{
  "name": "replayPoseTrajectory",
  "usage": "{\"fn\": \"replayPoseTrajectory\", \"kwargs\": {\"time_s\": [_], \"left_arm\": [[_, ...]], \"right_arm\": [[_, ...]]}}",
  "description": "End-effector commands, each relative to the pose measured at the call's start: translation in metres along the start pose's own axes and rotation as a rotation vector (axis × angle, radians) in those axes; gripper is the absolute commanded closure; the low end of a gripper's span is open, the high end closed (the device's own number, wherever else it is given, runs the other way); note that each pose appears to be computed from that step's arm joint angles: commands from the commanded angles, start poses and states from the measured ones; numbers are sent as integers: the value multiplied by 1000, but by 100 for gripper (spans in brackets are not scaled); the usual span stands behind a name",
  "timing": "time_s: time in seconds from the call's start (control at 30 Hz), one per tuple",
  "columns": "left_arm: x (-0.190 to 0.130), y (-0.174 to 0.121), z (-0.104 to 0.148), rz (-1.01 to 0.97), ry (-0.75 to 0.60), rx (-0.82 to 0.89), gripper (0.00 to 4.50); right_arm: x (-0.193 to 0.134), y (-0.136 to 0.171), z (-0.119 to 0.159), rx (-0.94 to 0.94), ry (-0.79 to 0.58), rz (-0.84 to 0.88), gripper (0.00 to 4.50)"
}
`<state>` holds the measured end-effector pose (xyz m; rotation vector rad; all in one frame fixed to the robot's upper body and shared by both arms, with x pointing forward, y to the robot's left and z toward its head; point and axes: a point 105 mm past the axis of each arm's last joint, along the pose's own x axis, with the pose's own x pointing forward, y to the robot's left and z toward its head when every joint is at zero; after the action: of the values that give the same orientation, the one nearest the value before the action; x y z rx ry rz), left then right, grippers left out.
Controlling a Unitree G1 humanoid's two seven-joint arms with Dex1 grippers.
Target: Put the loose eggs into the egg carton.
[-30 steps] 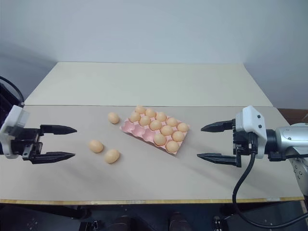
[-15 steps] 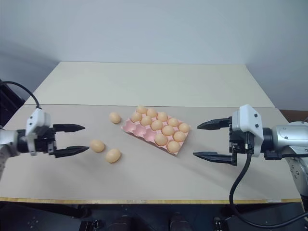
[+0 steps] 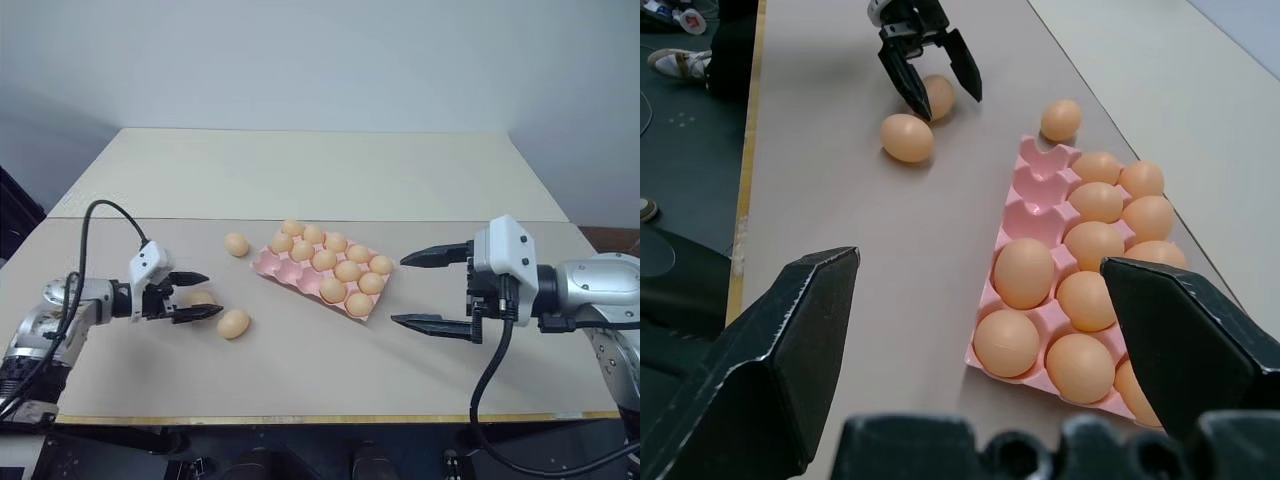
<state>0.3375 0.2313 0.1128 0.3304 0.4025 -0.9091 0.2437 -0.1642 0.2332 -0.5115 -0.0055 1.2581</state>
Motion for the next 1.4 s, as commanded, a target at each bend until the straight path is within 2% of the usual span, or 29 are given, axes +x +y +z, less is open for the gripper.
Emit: {"fn": "replayPoseTrajectory", "kwargs": {"time_s": [0.03,0.17,0.2,0.33,0.53,0.7,0.93,1.07,1.17,1.2,1.23,1.3,1.33,1.4], "left_arm": [[-1,5,0,22,24,34,62],[-2,5,-5,13,40,41,188],[-3,6,-5,25,36,43,206],[-7,11,7,38,-1,71,209],[-2,-1,76,-60,-212,191,209],[34,-29,121,-237,-344,246,209],[80,-54,131,-373,-346,276,209],[104,-58,131,-349,-324,292,209],[109,-59,132,-350,-331,301,209],[109,-60,133,-362,-335,305,136],[108,-61,134,-369,-341,307,113],[106,-59,138,-355,-360,301,40],[105,-58,139,-350,-368,299,12],[101,-55,142,-337,-380,302,6]], "right_arm": [[-5,-1,13,-49,-20,-26,0],[-5,-1,13,-53,-23,-35,0],[-4,-2,12,-54,-25,-39,0],[-3,-3,11,-55,-28,-43,0],[-1,-5,10,-65,-35,-52,0],[1,-6,11,-77,-38,-66,0],[0,-5,12,-84,-32,-87,0],[0,-3,12,-81,-32,-97,0],[0,-2,12,-80,-32,-105,0],[0,-2,13,-79,-32,-108,0],[-1,-2,13,-78,-33,-110,0],[-1,-2,13,-73,-36,-113,0],[-1,-2,13,-72,-37,-114,0],[-1,-2,12,-70,-37,-115,0]]}}
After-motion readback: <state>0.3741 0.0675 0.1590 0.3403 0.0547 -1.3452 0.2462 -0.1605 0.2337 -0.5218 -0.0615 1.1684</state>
